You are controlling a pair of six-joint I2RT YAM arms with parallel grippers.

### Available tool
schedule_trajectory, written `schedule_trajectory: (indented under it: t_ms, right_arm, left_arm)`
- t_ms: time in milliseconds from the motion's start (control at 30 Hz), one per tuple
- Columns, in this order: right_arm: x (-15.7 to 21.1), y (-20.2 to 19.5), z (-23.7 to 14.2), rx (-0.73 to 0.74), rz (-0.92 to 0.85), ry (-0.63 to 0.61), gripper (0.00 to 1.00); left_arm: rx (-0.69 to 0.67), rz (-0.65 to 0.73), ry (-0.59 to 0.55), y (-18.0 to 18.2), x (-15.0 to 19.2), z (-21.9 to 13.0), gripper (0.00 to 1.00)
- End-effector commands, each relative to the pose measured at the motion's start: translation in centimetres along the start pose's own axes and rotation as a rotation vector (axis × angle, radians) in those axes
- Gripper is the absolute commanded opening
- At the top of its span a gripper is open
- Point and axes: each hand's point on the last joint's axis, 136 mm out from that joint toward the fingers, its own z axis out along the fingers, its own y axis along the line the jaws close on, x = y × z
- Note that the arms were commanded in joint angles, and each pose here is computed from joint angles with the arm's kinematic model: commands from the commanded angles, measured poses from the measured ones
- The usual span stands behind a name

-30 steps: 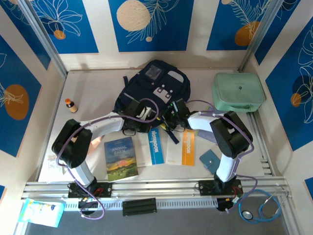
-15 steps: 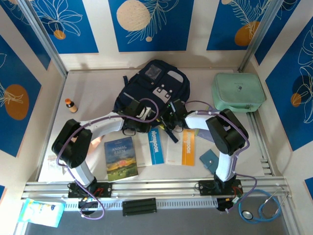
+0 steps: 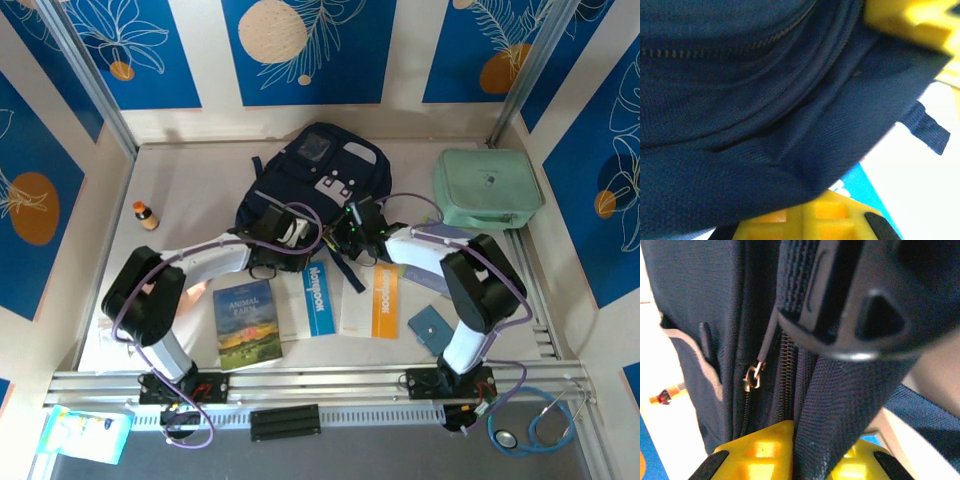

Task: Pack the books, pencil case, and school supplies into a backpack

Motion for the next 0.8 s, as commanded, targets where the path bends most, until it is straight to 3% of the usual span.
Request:
schedule_trajectory:
  t_ms: [0,67,300,500,767]
  right_arm:
    - [0.1,3.3,-2.6,-0.065,-0.056,-0.013,0.14]
    - [0.4,3.7,-3.2,-0.069,-0.056,-0.003,0.14]
    - [0.3,5.1,-4.2,-0.075,-0.065,0.001,0.13]
    - [-0.1,6.0,-3.7,-0.081,-0.073,-0.001,0.13]
    - [-0.2,6.7,-3.4,-0.091,-0.08,0.005,0.13]
  left_arm:
    - [0.101,0.014,-0.098,-1.6,-1.5,-0.9,0.0]
    - [0.133,0.01,-0.144,-2.2,-2.2,-1.2,0.02]
    - [0.167,0.04,-0.243,-3.0,-3.0,-3.3,0.23]
    - [0.091,0.07,-0.269,-2.5,-2.1,-5.2,0.26]
    - [0.02,-0.042,-0.266,-2.0,-3.2,-4.9,0.47]
